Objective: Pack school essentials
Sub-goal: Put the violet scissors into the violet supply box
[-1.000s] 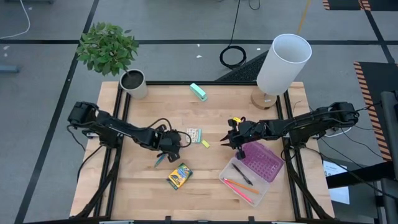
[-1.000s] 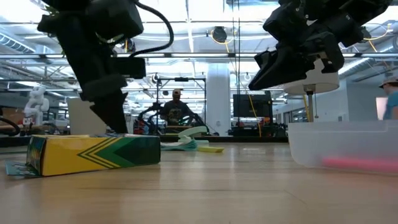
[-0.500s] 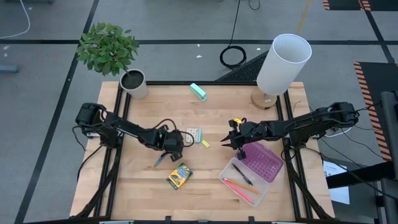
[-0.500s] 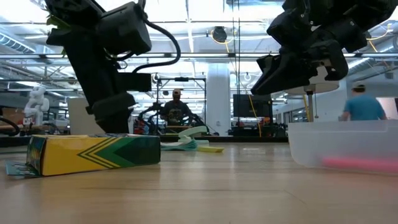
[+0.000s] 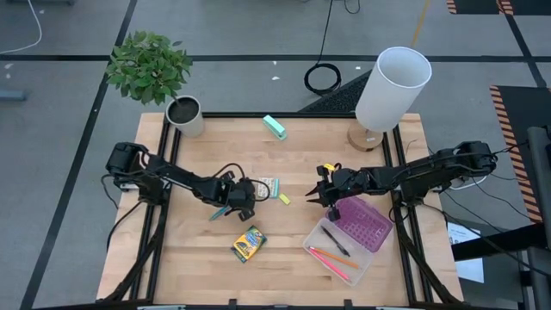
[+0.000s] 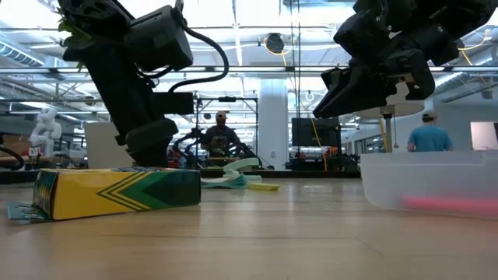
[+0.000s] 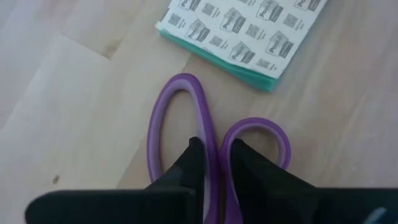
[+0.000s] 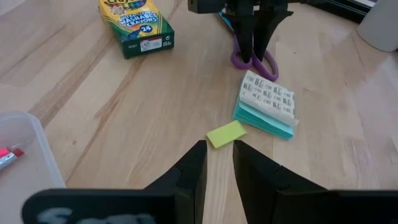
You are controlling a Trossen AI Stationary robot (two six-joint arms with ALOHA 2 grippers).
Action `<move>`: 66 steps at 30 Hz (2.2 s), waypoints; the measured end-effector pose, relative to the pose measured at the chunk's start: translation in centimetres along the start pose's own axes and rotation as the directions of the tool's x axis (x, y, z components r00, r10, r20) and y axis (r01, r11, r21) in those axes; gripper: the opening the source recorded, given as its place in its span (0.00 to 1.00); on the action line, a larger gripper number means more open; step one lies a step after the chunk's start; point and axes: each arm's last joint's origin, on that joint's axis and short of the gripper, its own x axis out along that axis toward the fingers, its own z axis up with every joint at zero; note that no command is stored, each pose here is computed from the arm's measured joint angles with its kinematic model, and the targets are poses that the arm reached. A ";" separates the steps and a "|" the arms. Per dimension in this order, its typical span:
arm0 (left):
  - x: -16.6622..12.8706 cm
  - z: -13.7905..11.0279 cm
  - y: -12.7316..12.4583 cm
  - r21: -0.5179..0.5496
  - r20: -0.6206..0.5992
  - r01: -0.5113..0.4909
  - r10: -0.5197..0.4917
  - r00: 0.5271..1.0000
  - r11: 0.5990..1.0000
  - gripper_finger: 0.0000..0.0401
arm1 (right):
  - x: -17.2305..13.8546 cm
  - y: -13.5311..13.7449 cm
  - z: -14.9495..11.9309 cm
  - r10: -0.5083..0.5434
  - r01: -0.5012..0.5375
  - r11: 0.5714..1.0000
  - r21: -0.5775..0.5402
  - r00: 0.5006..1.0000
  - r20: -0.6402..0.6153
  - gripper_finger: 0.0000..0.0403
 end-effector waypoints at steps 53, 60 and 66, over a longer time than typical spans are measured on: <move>0.3 1.8 -3.5 0.223 0.207 0.112 -0.159 0.965 0.968 0.41 | 0.0 0.1 0.2 0.001 -0.001 1.000 -0.005 1.000 0.014 0.17; 0.5 1.8 -3.4 0.259 0.193 0.115 -0.167 0.967 0.959 0.36 | 0.0 0.1 0.2 0.001 -0.001 1.000 -0.007 1.000 0.014 0.17; 1.4 1.7 -3.7 0.330 0.182 0.112 -0.180 0.967 0.937 0.28 | 0.0 0.1 0.2 0.001 -0.001 1.000 -0.007 1.000 0.015 0.17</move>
